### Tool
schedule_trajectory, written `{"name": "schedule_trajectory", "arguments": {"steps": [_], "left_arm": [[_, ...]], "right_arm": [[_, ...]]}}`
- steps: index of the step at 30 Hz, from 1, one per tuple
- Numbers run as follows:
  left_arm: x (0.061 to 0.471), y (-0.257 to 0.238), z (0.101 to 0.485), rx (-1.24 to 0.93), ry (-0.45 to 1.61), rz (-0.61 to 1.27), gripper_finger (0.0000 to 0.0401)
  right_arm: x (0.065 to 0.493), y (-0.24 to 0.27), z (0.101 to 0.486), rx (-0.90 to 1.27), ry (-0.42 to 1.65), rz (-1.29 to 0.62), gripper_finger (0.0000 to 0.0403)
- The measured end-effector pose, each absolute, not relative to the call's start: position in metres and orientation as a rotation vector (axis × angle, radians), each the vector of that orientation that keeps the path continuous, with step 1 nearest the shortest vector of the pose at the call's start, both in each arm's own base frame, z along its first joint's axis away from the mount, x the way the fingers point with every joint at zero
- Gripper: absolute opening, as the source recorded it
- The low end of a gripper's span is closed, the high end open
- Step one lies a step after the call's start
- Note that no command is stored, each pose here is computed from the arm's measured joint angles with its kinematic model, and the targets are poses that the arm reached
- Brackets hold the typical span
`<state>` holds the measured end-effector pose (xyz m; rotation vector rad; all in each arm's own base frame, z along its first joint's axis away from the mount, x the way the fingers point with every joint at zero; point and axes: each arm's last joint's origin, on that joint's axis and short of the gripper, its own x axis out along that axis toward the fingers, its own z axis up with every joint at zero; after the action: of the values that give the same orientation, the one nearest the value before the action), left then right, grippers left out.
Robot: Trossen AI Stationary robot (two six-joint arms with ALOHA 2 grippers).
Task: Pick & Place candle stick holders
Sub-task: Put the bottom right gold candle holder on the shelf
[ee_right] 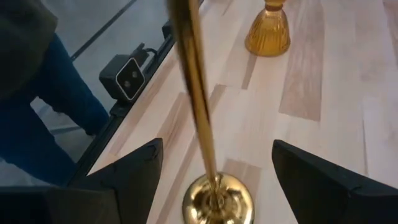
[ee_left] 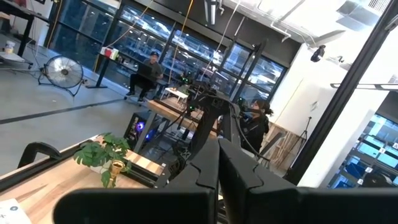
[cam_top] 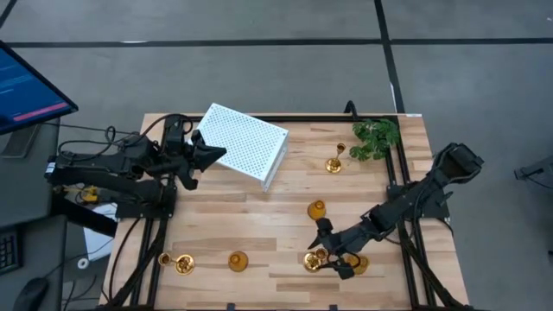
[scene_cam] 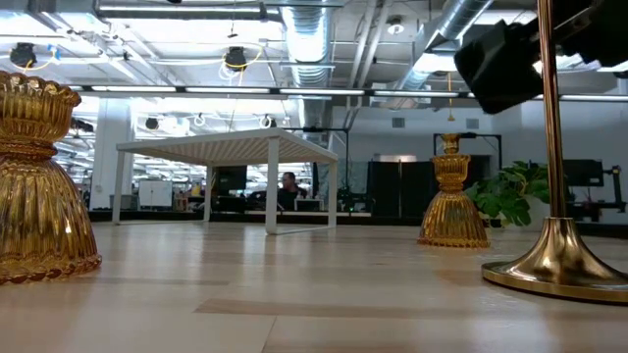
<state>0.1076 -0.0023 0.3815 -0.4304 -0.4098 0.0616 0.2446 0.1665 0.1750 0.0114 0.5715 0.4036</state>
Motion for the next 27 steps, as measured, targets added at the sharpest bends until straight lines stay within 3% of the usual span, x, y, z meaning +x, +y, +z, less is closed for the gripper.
{"name": "schedule_trajectory", "arguments": {"steps": [8, 20, 27], "left_arm": [[0.1077, -0.0023, 0.3815, -0.431, -0.41, 0.061, 0.0005], [0.1077, -0.0023, 0.3815, -0.431, -0.409, 0.062, 0.0005], [0.1077, -0.0023, 0.3815, -0.431, -0.409, 0.061, 0.0005]], "right_arm": [[0.246, 0.1679, 0.1736, 0.005, 0.562, 0.408, 0.0249], [0.244, 0.1663, 0.173, -0.012, 0.587, 0.403, 0.0095], [0.2455, 0.1628, 0.1722, -0.016, 0.598, 0.389, 0.0038]]}}
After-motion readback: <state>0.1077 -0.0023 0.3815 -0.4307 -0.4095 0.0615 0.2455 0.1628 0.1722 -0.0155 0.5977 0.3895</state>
